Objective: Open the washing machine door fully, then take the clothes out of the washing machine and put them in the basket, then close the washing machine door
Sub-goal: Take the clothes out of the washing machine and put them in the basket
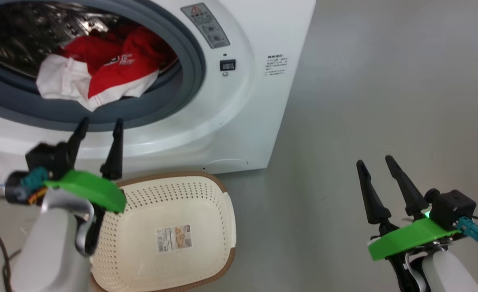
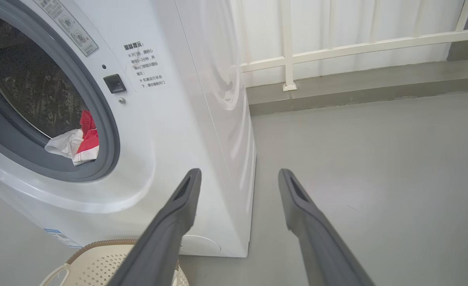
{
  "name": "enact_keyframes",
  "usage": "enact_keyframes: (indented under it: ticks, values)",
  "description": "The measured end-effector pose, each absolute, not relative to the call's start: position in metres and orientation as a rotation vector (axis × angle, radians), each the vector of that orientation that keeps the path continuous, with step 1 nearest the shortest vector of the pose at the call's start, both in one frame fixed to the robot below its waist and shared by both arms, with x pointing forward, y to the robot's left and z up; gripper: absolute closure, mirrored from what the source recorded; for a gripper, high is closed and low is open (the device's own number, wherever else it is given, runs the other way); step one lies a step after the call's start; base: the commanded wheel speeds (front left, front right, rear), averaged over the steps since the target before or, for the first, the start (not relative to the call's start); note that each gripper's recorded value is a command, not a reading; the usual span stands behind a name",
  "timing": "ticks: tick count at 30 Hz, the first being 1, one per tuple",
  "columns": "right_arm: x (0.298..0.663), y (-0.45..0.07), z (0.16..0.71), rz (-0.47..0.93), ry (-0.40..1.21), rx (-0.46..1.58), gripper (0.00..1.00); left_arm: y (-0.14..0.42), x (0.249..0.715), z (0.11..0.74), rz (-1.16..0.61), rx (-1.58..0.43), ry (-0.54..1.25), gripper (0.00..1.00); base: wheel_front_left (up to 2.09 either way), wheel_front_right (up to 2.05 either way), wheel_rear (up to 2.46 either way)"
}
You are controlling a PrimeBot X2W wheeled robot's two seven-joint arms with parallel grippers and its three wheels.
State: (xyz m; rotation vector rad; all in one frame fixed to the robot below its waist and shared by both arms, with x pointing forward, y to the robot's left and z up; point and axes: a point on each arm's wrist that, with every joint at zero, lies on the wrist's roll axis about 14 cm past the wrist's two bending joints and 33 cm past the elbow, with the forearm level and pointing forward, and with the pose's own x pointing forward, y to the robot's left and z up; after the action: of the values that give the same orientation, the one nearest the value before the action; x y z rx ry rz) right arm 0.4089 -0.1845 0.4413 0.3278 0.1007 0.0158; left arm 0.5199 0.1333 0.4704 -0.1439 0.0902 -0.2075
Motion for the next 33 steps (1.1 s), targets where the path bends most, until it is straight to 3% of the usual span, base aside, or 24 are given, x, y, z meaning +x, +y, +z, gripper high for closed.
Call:
enact_keyframes:
  ticks: [14, 33]
  values:
    - [0.435, -0.189, 0.423, 0.002, 0.127, 0.319, 0.0, 0.121, 0.593, 0.432, -0.229, -0.075, 0.331, 0.0, 0.0, 0.0, 0.0]
    - [0.456, -0.191, 0.402, -0.006, 0.159, 0.312, 0.0, 0.129, 0.641, 0.387, -0.168, 0.031, 0.49, 0.0, 0.0, 0.0, 0.0]
